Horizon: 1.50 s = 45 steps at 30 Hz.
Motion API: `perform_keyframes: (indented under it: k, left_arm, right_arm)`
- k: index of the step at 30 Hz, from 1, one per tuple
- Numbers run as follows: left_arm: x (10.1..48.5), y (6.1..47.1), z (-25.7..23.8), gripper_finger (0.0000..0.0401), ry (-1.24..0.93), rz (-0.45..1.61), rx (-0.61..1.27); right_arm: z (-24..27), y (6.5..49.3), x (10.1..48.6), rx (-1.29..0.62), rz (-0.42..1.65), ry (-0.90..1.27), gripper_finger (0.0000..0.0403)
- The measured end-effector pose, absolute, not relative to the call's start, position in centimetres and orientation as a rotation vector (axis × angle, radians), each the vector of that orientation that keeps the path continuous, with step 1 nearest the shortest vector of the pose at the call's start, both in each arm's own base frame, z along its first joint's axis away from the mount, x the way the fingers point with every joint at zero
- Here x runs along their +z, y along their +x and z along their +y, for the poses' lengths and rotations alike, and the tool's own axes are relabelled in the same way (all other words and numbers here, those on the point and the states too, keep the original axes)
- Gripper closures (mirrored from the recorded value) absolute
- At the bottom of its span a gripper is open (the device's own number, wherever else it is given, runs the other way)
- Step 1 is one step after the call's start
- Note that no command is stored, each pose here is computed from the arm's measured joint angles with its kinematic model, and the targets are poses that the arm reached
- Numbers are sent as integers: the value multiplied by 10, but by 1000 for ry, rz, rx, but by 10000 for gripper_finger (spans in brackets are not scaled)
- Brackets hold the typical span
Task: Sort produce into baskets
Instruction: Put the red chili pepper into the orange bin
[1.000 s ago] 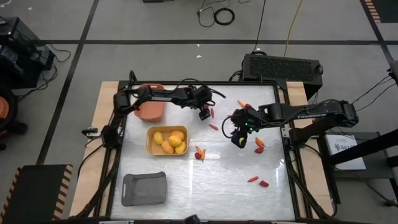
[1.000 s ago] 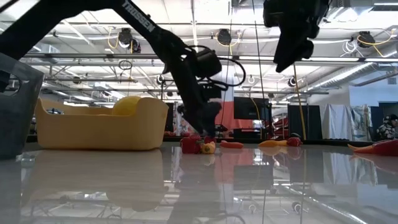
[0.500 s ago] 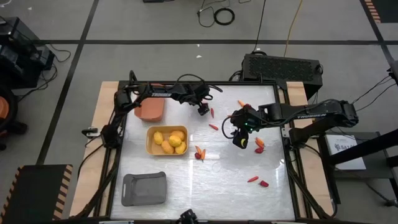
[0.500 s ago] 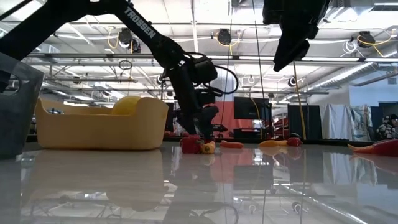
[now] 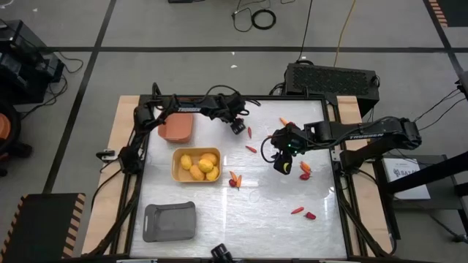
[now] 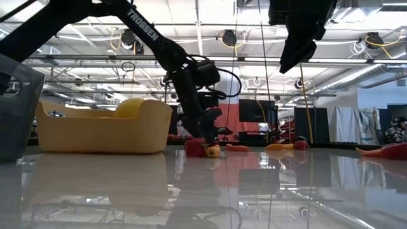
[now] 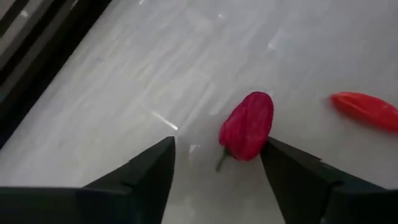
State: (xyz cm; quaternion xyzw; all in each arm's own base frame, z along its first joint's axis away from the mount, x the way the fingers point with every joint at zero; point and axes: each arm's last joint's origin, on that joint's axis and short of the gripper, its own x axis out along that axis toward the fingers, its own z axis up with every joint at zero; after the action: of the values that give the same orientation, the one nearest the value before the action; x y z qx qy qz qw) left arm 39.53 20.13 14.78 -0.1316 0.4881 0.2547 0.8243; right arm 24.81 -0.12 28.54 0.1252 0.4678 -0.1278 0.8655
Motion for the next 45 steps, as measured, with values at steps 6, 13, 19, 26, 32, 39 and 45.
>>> perform_keyframes:
  k: [6,13,19,26,32,39,45]
  left_arm:
    - [158,396,203,222,-324,1062,513]
    - [174,398,204,278,-327,1039,504]
    - [175,398,205,277,-333,1040,549]
    - [172,390,207,210,-382,1091,573]
    - [172,393,210,145,-389,1056,543]
    - [167,394,210,120,-498,1038,573]
    - [174,387,207,120,-555,1067,605]
  right_arm:
    - [-1,248,286,-269,979,264,202]
    - [-1,248,286,-270,978,266,202]
    - [-1,248,286,-275,977,282,202]
    - [-2,248,286,-269,978,270,202]
    - [-2,248,286,-270,978,270,202]
    - [-8,249,286,-288,969,282,202]
    - [-12,244,283,-331,1016,301,202]
